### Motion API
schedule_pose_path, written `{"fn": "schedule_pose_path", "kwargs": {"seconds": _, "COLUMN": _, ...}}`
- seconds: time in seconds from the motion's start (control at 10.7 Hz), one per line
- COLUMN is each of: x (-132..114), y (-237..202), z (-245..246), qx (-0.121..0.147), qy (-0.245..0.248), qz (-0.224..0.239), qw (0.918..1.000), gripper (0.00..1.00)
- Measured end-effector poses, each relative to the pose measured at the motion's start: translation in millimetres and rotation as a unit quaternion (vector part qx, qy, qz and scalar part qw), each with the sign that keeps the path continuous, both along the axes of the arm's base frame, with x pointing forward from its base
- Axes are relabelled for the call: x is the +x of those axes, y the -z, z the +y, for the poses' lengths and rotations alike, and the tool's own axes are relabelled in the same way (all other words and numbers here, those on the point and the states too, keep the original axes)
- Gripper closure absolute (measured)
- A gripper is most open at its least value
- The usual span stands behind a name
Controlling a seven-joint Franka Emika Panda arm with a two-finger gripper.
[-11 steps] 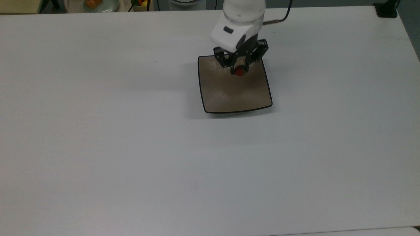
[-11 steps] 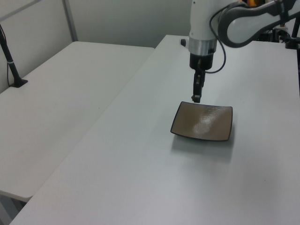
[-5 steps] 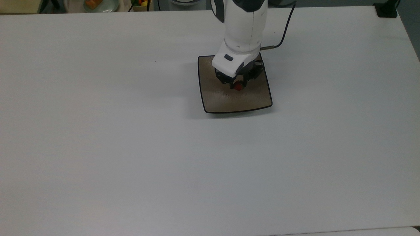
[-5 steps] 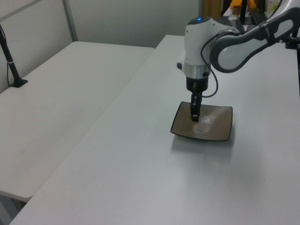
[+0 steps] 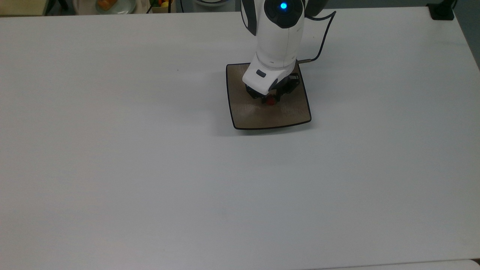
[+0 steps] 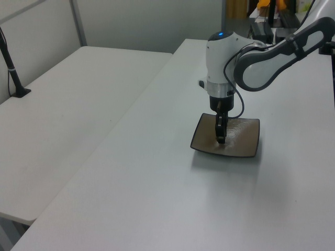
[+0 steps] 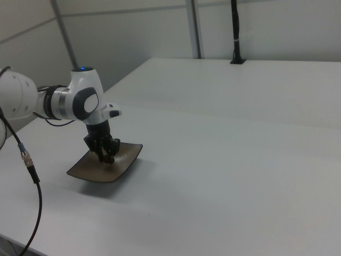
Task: Strawberries on a ceramic plate
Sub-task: 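Open the gripper to release the strawberry onto the plate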
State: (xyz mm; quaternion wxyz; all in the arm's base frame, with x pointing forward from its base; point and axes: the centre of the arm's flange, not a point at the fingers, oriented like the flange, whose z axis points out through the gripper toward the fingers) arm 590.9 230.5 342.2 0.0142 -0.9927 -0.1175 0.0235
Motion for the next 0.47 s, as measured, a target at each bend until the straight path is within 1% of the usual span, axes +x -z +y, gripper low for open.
{"fn": "schedule_pose_path", "kwargs": {"seconds": 0.19, "x": 0, "y": 0, "z": 1, "qx": 0.0, "qy": -0.001, "qz": 0.0, "qw": 1.0, "gripper": 0.32}}
{"fn": "schedule_pose_path", "kwargs": {"seconds": 0.37, "x": 1, "y": -8, "z": 2, "qx": 0.003, "qy": 0.001, "qz": -0.006, "qw": 1.0, "gripper": 0.01}}
{"fn": "schedule_pose_path", "kwargs": {"seconds": 0.47, "x": 1, "y": -22, "z": 2, "qx": 0.007, "qy": 0.002, "qz": -0.017, "qw": 0.9998, "gripper": 0.0}}
